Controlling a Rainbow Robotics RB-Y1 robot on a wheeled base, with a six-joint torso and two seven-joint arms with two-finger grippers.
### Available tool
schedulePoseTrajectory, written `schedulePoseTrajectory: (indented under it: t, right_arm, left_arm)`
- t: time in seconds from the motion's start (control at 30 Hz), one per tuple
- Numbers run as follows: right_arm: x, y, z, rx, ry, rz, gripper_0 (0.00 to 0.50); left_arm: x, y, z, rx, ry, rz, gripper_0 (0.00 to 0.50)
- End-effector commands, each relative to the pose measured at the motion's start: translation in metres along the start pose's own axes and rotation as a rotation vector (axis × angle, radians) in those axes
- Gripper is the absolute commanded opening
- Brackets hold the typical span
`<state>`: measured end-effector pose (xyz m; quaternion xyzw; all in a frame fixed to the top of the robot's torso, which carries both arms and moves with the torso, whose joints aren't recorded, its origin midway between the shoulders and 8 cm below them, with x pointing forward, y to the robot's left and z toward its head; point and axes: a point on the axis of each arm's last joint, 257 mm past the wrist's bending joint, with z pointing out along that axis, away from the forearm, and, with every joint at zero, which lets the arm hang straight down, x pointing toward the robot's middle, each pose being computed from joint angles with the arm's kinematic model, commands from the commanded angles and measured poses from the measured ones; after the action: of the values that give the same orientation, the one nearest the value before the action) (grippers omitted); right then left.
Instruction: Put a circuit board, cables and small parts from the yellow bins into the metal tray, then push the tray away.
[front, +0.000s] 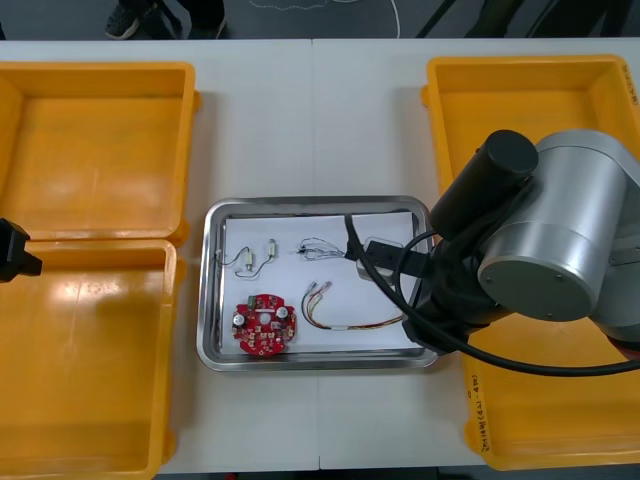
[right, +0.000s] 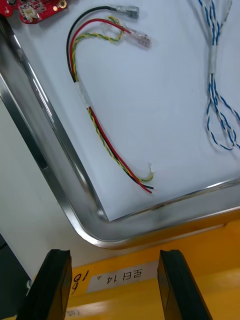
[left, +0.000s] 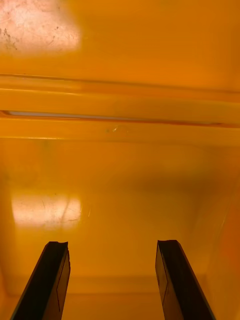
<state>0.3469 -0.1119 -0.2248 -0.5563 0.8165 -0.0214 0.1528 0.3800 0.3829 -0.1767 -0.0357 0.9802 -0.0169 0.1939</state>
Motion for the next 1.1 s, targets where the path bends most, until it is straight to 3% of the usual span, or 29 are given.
schedulePoseTrajectory:
  t: [0.03,0.27,0.7,0.9,1.1]
  right_arm:
    - [-0.030,0.015,-0.008,0.027,-0.037,-0.114,0.500]
    - [-0.044,0.030,0.003,-0.004,-0.018,-0.165,0.500]
    - [-0.065,0.057,0.024,-0.008,0.038,-0.299,0.500]
    - [-0.078,0.067,0.033,0.033,0.036,-0.379,0.500]
    - [-0.086,0.078,0.049,0.010,0.030,-0.404,0.500]
  left_arm:
    - [0.003,0.018,-0.013,-0.051,-0.008,0.098,0.500]
    - [0.010,0.020,-0.010,-0.056,0.006,0.101,0.500]
    - [0.013,0.022,-0.008,-0.058,0.014,0.108,0.500]
    - [0.013,0.023,-0.009,-0.060,0.012,0.110,0.500]
    - [0.013,0.023,-0.009,-0.059,0.012,0.109,0.500]
